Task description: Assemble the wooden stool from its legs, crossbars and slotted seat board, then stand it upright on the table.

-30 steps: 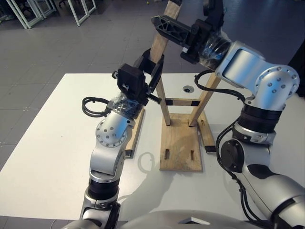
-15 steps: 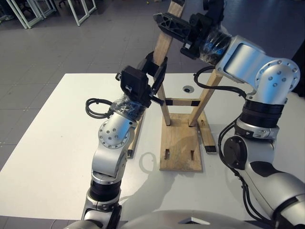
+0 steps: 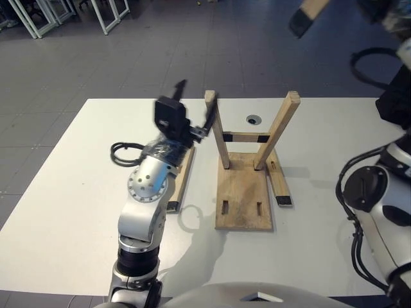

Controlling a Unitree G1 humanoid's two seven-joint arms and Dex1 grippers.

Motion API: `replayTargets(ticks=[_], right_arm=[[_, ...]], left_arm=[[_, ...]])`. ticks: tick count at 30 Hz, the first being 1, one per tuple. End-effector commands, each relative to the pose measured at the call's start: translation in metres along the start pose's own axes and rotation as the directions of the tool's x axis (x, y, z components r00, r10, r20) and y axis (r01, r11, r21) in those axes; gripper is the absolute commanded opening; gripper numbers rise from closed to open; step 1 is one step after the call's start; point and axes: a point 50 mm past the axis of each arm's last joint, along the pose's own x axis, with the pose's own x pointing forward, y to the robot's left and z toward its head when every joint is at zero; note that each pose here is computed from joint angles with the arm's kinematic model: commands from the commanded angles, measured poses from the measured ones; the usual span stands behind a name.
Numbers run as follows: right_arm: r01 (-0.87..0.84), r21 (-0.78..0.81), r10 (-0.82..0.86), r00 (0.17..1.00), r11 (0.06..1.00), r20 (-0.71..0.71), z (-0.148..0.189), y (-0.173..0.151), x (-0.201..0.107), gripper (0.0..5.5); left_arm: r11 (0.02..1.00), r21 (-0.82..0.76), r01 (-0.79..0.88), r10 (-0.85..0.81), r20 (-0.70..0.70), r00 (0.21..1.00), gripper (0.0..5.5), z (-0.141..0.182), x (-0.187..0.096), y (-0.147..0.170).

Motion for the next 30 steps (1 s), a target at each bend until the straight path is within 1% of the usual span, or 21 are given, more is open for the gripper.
replayTargets(ticks=[1,3,5,6,9,15,23,27,30], right_arm=[[0.462,-0.256,-0.482,0.876,0.849,-0.017,-0.056,-0.05,-0.052,0.4],[0.509,-0.292,-0.553,0.828,0.81,-0.092,-0.101,-0.06,-0.07,0.4],[0.508,-0.29,-0.564,0.811,0.811,-0.155,-0.141,-0.058,-0.078,0.4],[0.503,-0.296,-0.563,0.808,0.812,-0.172,-0.156,-0.056,-0.08,0.4],[0.488,-0.283,-0.549,0.81,0.826,-0.205,-0.182,-0.052,-0.079,0.4],[0.462,-0.28,-0.529,0.812,0.841,-0.246,-0.206,-0.058,-0.072,0.4],[0.462,-0.27,-0.53,0.793,0.845,-0.301,-0.239,-0.064,-0.07,0.4],[0.483,-0.273,-0.551,0.781,0.832,-0.295,-0.247,-0.07,-0.072,0.4],[0.501,-0.283,-0.57,0.773,0.818,-0.278,-0.245,-0.075,-0.075,0.4]], left_arm=[[0.927,-0.008,-0.375,0.37,-0.143,0.918,3.48,-0.018,-0.018,0.047],[0.915,0.061,-0.4,0.403,-0.208,0.891,3.48,-0.032,-0.021,0.054],[0.917,0.081,-0.39,0.397,-0.272,0.877,3.48,-0.046,-0.022,0.054],[0.919,0.079,-0.387,0.392,-0.296,0.871,3.48,-0.052,-0.024,0.052],[0.92,0.079,-0.385,0.388,-0.336,0.858,3.48,-0.061,-0.029,0.048],[0.926,0.099,-0.365,0.374,-0.384,0.844,3.48,-0.074,-0.032,0.044],[0.93,0.099,-0.355,0.364,-0.395,0.843,3.48,-0.078,-0.029,0.042],[0.936,0.102,-0.338,0.35,-0.39,0.852,3.48,-0.077,-0.025,0.043],[0.938,0.104,-0.33,0.344,-0.388,0.855,3.48,-0.076,-0.023,0.044]])
